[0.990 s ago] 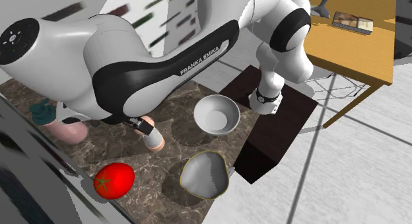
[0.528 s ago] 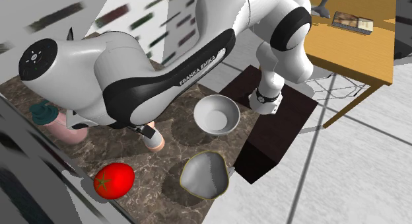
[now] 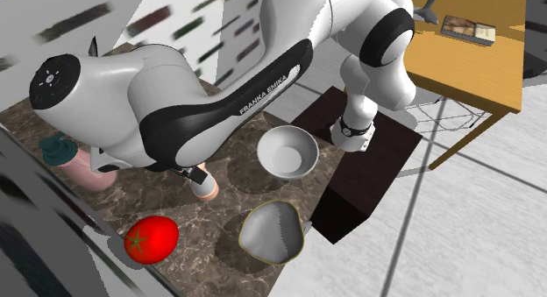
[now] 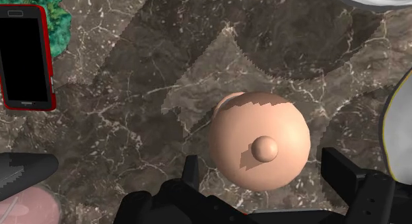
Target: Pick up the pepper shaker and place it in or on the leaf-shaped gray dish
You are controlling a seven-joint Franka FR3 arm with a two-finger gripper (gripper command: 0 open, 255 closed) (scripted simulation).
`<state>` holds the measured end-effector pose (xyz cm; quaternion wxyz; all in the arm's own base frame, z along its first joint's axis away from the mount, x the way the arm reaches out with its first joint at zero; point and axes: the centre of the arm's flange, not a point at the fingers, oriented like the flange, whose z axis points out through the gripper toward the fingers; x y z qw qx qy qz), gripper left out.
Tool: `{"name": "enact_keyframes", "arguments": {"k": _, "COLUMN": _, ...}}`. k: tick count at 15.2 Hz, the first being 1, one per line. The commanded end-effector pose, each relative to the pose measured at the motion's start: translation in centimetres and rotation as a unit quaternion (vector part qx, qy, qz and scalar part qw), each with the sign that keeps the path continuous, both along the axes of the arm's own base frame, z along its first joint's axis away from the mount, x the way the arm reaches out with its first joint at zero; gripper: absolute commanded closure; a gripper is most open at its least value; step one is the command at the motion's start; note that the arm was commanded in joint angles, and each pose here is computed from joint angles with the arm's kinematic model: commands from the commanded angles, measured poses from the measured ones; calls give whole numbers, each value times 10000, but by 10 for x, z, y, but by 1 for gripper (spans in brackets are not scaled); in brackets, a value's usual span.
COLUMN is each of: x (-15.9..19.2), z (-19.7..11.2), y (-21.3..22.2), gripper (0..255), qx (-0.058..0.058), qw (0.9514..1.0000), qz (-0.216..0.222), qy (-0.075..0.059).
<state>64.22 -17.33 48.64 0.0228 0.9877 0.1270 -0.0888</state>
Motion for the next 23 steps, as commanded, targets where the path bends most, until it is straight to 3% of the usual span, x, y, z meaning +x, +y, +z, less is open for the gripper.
{"name": "enact_keyframes", "arguments": {"k": 1, "x": 0, "z": 0, "y": 0, "gripper": 255, "qx": 0, "qw": 10000, "qz": 0, "qy": 0}}
{"name": "enact_keyframes", "arguments": {"k": 10, "x": 0, "z": 0, "y": 0, "gripper": 255, "qx": 0, "qw": 10000, "qz": 0, "qy": 0}}
{"name": "enact_keyframes", "arguments": {"k": 23, "x": 0, "z": 69, "y": 0, "gripper": 255, "qx": 0, "qw": 10000, "qz": 0, "qy": 0}}
